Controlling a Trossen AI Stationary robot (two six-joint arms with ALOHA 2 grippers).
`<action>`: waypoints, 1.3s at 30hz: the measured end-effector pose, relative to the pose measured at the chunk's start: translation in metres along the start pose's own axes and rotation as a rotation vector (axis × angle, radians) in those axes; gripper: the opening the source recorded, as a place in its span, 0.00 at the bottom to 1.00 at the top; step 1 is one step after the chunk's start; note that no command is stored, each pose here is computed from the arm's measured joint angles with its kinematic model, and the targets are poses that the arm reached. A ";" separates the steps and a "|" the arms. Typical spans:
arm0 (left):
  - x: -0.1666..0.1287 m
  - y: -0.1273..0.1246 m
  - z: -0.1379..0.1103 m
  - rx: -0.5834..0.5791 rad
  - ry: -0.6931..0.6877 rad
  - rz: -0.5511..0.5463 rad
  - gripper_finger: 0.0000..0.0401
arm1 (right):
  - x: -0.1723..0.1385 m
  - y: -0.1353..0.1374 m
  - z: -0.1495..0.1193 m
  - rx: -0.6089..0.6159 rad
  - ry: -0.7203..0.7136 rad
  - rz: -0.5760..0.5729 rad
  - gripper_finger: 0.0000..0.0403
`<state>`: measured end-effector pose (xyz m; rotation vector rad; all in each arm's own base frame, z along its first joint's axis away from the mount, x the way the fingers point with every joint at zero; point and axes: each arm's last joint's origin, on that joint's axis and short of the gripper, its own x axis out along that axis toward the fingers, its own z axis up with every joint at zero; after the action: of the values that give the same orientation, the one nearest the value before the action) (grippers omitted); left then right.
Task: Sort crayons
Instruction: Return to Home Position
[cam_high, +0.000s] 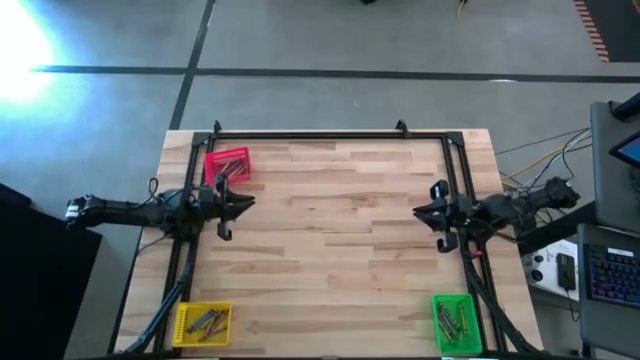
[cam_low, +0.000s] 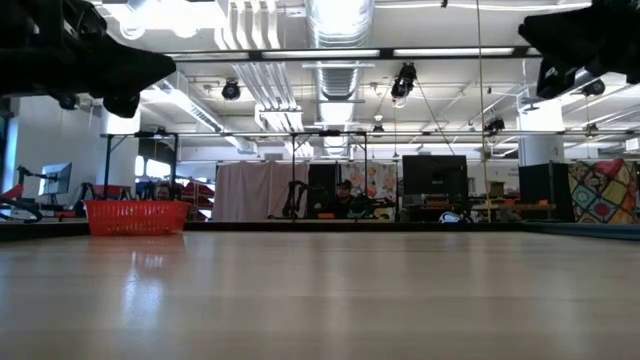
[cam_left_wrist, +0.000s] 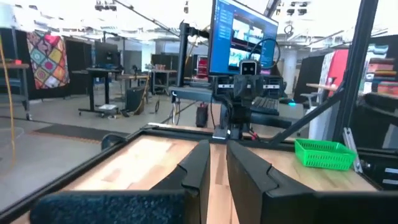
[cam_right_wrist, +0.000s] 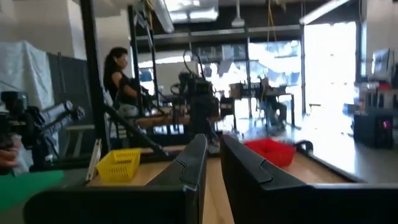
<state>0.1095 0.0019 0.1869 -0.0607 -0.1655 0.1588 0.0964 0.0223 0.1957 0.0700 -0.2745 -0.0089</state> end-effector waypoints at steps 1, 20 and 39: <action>-0.002 0.001 0.001 0.005 -0.007 0.003 0.09 | -0.002 -0.001 0.002 -0.011 -0.016 0.007 0.09; -0.013 0.003 0.000 -0.039 -0.020 -0.042 0.09 | 0.002 -0.011 -0.009 0.017 0.080 0.039 0.09; -0.015 -0.001 -0.009 -0.040 0.077 -0.195 0.09 | 0.007 -0.032 -0.015 0.014 0.158 0.085 0.09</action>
<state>0.0972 -0.0022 0.1756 -0.0895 -0.0969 -0.0414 0.1072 -0.0088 0.1809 0.0724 -0.1192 0.0831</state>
